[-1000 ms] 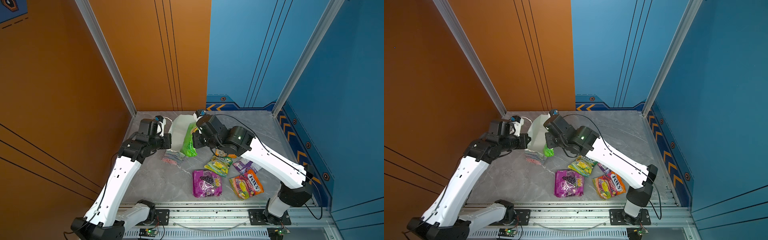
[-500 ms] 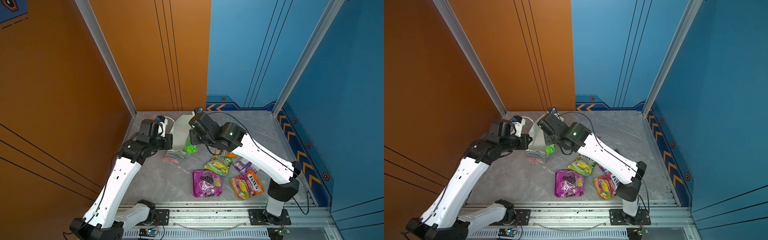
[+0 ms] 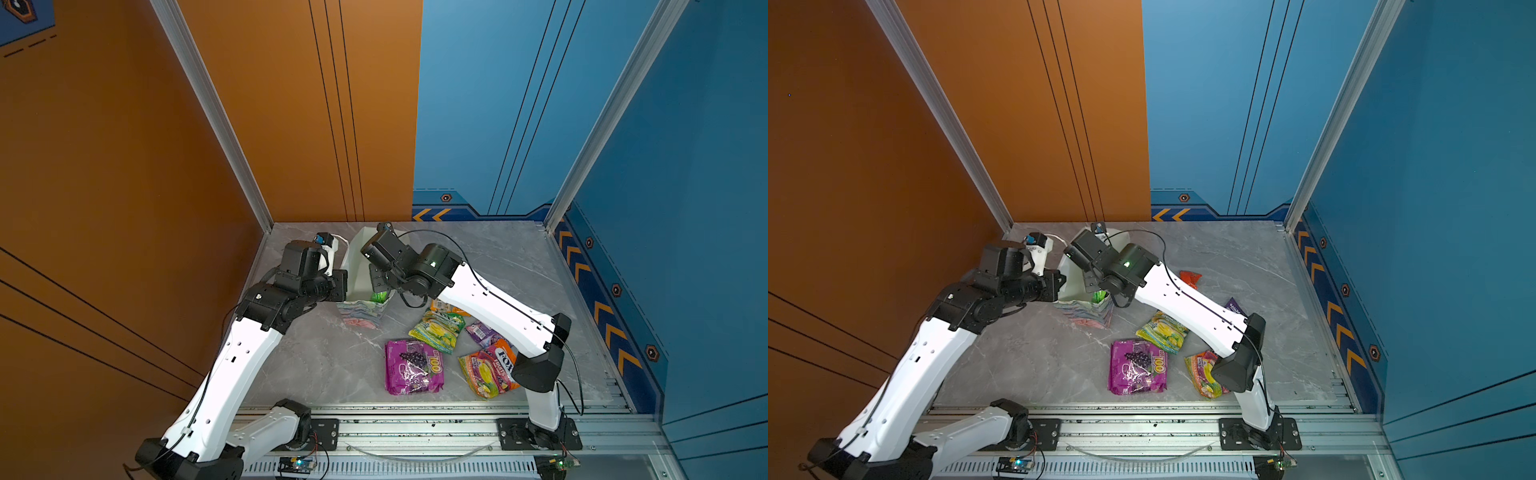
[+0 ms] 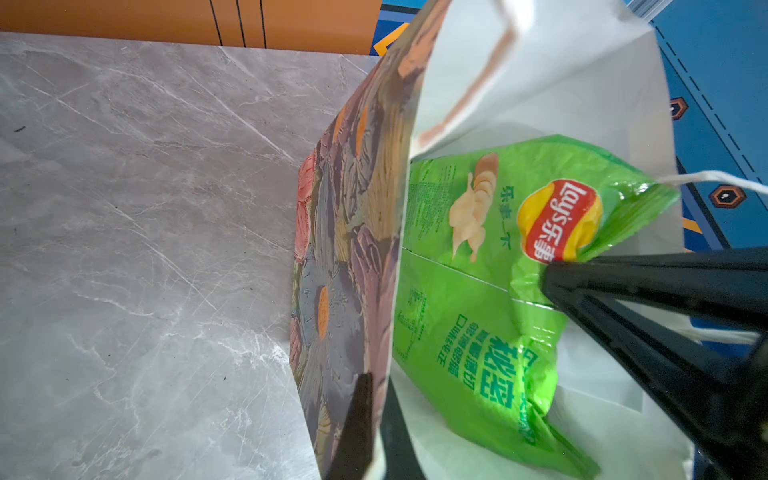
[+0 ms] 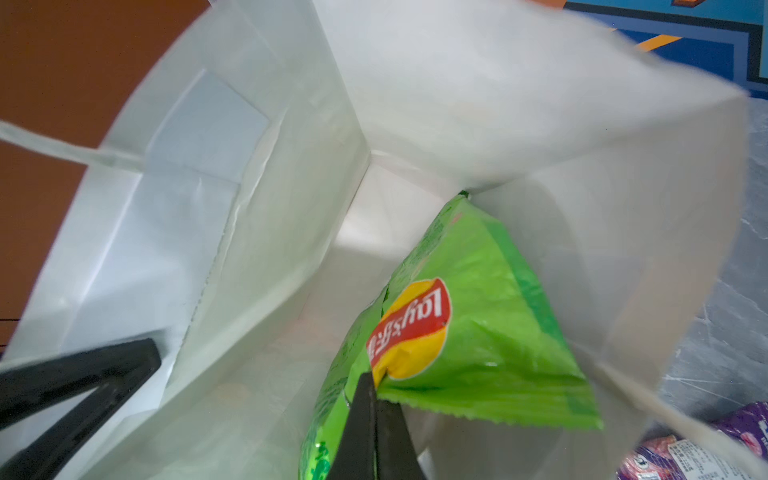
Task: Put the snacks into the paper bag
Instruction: 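Lower the chips bag into the paper bag held by the left gripper, then open the right gripper and move it toward the orange Fox's candy bag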
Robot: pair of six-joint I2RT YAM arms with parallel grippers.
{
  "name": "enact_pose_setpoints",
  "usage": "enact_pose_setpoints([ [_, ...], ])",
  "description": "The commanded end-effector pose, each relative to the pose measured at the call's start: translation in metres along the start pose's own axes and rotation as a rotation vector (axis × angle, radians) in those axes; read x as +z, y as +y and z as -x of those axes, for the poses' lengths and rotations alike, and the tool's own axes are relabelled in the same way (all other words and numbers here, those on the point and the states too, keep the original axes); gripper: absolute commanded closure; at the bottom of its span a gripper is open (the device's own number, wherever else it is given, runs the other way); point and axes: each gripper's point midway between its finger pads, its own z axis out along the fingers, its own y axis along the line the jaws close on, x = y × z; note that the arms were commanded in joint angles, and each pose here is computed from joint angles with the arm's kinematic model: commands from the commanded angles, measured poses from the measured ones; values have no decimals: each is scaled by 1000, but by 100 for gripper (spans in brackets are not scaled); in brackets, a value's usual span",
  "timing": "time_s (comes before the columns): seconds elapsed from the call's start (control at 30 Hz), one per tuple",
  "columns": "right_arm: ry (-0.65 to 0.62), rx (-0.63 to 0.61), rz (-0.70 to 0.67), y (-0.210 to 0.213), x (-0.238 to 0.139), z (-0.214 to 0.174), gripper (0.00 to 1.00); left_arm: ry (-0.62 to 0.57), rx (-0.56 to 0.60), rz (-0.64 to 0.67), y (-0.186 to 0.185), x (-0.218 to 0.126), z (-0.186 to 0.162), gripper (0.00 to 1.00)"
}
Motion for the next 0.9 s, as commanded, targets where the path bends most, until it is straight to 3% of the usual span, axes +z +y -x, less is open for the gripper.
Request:
enact_pose_setpoints([
  [0.0,8,10,-74,-16,9,-4,100,-26,14,26,4,-4,1,100],
  [0.33,61,-7,-93,-15,30,-19,100,-32,12,62,11,-3,2,100],
  [0.63,4,-32,-49,-6,9,-7,78,-24,-1,91,18,0,1,100],
  [0.87,-57,-51,-6,-5,-25,8,68,-19,-6,103,21,2,1,100],
])
